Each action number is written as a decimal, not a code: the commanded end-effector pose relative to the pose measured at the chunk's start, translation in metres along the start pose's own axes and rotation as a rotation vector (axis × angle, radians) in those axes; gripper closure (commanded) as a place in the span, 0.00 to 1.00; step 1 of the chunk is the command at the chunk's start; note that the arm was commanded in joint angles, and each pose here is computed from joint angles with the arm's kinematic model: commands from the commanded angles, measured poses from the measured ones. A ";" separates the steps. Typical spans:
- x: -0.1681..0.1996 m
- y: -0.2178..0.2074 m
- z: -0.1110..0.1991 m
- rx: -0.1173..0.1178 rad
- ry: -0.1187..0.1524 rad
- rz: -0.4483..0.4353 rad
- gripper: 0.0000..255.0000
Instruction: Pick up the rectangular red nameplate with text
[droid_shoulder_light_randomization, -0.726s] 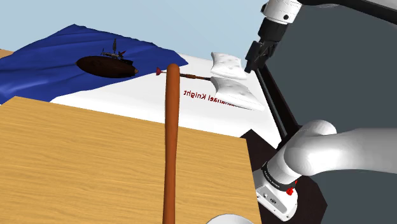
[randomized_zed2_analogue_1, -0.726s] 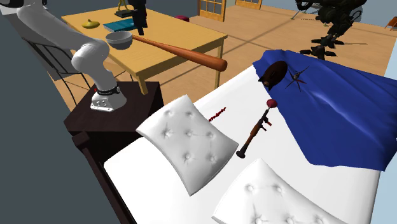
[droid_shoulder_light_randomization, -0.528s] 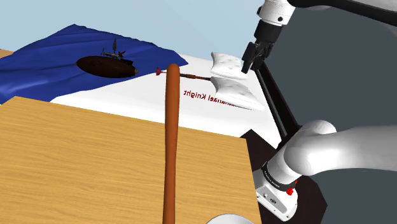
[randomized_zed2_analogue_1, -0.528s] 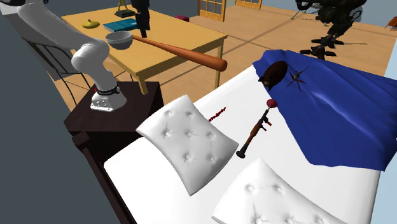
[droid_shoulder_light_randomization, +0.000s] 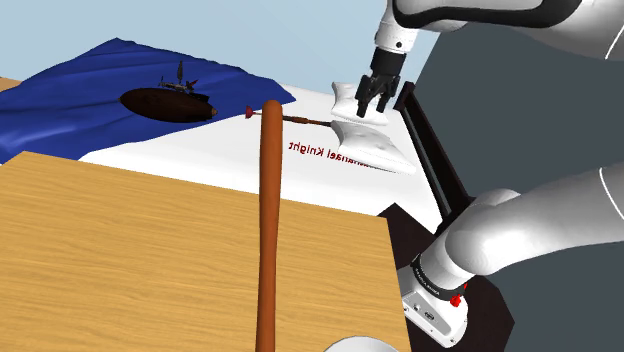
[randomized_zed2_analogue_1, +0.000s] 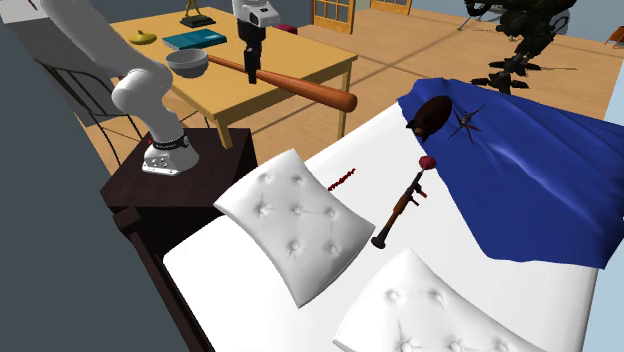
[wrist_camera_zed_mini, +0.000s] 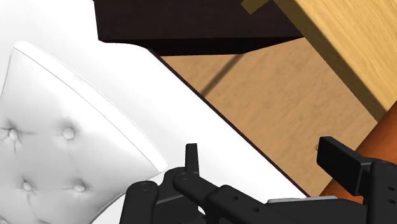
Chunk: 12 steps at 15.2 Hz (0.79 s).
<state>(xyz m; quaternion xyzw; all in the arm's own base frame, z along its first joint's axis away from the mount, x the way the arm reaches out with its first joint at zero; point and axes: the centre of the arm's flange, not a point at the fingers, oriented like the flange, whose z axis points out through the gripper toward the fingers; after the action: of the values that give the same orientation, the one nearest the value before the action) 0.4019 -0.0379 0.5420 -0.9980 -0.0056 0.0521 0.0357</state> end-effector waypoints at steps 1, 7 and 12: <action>0.023 0.015 0.016 0.009 -0.018 0.009 0.00; 0.089 0.050 0.062 0.036 -0.072 0.034 0.00; 0.141 0.080 0.103 0.059 -0.117 0.055 0.00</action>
<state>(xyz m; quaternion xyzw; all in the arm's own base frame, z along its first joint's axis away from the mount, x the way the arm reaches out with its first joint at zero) 0.5204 -0.1027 0.4301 -0.9922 0.0195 0.1069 0.0611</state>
